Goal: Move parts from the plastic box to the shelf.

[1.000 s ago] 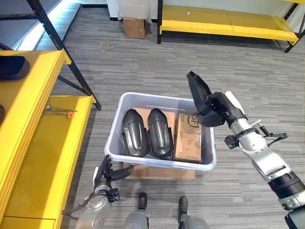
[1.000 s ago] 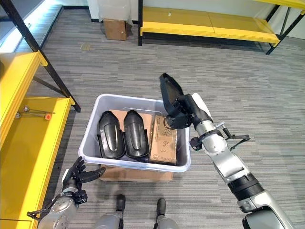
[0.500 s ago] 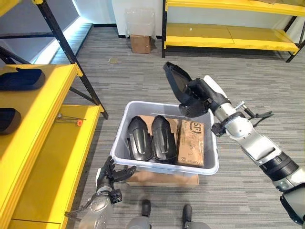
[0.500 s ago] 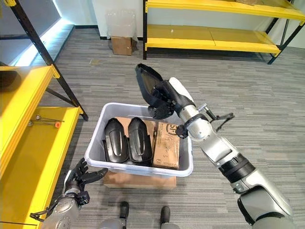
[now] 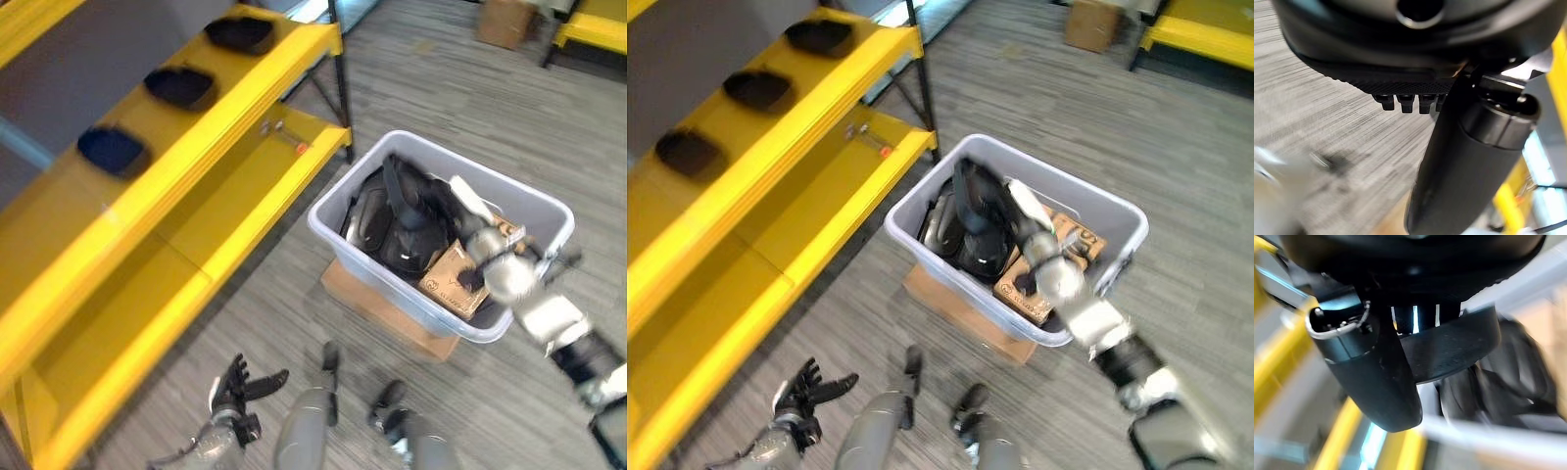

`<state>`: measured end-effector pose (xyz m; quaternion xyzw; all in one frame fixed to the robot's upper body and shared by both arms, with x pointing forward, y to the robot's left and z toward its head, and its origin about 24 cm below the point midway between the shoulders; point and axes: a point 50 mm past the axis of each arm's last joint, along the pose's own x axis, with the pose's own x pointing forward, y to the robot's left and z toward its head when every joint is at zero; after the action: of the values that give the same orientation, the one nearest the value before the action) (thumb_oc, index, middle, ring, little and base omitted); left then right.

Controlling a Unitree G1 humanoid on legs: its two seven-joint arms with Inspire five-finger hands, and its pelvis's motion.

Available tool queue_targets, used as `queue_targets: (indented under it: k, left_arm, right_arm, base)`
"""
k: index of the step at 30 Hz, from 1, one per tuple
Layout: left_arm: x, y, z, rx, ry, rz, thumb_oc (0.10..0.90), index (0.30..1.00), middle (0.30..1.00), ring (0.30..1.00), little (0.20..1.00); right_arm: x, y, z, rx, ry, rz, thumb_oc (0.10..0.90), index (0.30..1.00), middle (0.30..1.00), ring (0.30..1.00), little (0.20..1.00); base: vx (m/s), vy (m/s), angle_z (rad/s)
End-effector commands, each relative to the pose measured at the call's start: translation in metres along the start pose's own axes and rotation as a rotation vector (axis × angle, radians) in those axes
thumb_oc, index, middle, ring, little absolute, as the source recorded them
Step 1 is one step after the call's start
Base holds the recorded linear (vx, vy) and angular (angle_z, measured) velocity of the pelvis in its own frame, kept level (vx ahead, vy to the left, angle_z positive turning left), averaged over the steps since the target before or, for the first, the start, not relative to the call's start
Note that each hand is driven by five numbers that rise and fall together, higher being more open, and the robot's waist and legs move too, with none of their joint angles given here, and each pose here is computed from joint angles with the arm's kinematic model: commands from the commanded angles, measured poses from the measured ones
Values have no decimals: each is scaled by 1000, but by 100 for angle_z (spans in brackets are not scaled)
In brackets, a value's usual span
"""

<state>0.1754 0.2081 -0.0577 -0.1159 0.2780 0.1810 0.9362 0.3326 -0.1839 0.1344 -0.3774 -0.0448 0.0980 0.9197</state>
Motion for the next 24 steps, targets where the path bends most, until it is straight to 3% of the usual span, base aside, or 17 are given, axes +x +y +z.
queue_targets:
  k: [1,7,11,24]
  left_arm:
    - [-2,-25,48,27,-234,-147,900,1000,1000,1000,1000]
    - [-6,-24,48,94,-246,-167,900,1000,1000,1000,1000]
    - [-7,-17,48,123,-246,-151,900,1000,1000,1000,1000]
    - [-11,1,34,100,-192,-73,900,1000,1000,1000,1000]
  right_arm:
    - [8,-60,82,-27,-384,-298,400,300,300,300,300]
    - [5,-48,64,56,-329,-303,400,300,300,300,300]
    - [4,-42,59,77,-311,-288,400,300,300,300,300]
    - [9,-24,58,100,-284,-243,400,300,300,300,300]
  base:
    - [-79,58,110]
    - [-51,148,78]
    - [-16,153,-84]
    - [-22,99,3]
